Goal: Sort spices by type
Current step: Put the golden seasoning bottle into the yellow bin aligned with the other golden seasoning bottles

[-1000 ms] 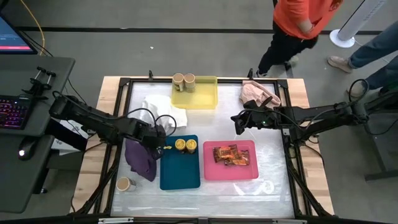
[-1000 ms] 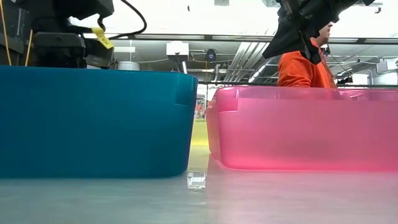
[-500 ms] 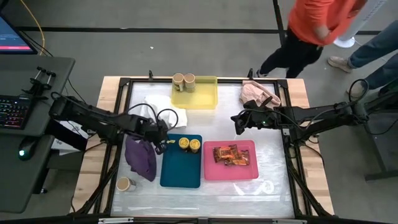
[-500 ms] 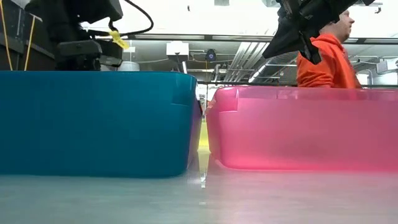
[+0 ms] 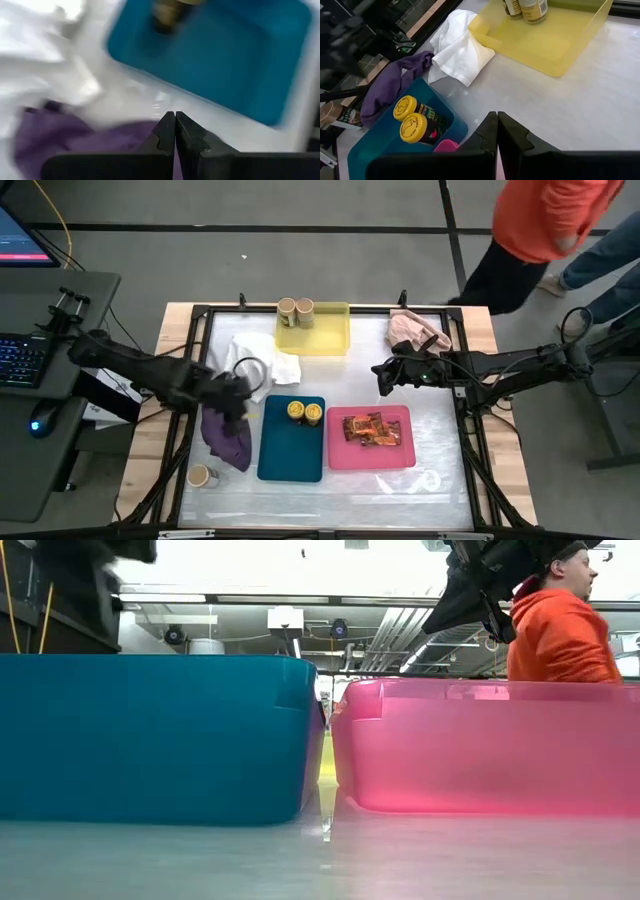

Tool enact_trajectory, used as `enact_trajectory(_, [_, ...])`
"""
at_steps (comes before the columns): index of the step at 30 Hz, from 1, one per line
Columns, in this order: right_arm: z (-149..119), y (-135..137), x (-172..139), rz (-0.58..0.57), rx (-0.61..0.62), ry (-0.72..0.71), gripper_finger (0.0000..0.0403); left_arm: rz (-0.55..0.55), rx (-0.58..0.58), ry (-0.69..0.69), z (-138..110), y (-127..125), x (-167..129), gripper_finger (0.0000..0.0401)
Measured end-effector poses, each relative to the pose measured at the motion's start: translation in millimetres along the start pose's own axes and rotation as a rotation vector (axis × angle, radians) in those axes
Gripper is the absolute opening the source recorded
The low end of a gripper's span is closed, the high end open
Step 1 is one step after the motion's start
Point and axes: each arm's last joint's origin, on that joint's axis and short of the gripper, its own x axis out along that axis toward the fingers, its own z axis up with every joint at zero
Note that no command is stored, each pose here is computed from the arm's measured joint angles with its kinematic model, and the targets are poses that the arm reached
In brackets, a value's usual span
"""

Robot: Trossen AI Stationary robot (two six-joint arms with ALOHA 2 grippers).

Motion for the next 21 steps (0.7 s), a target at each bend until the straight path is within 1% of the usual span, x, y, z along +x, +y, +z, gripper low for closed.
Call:
enact_trajectory(2, [0,0,0,0.0,0.0,0.0,0.0,-0.077,-0.014,-0.002,-13,-6,-13,0.0007])
enact_trajectory(5, [0,0,0,-0.002,0.0,-0.001,0.0,-0.189,-0.033,0.04,-34,-14,-30,0.0031])
enact_trajectory(8, [0,0,0,-0.004,-0.001,0.001,0.0,-0.276,-0.045,0.081,-51,-21,-42,0.0072])
enact_trajectory(11, [0,-1,0,-0.006,-0.003,0.003,0.0,-0.34,-0.042,0.125,-62,-28,-48,0.0123])
enact_trajectory(14, [0,-1,0,-0.007,-0.003,0.003,0.0,-0.377,-0.001,0.158,-69,-33,-51,0.0178])
enact_trajectory(17, [0,-1,0,-0.007,-0.002,0.003,0.0,-0.386,0.021,0.178,-72,-35,-51,0.0229])
enact_trajectory(21, [0,-1,0,-0.007,-0.002,0.003,0.0,-0.399,0.02,0.208,-77,-37,-53,0.0283])
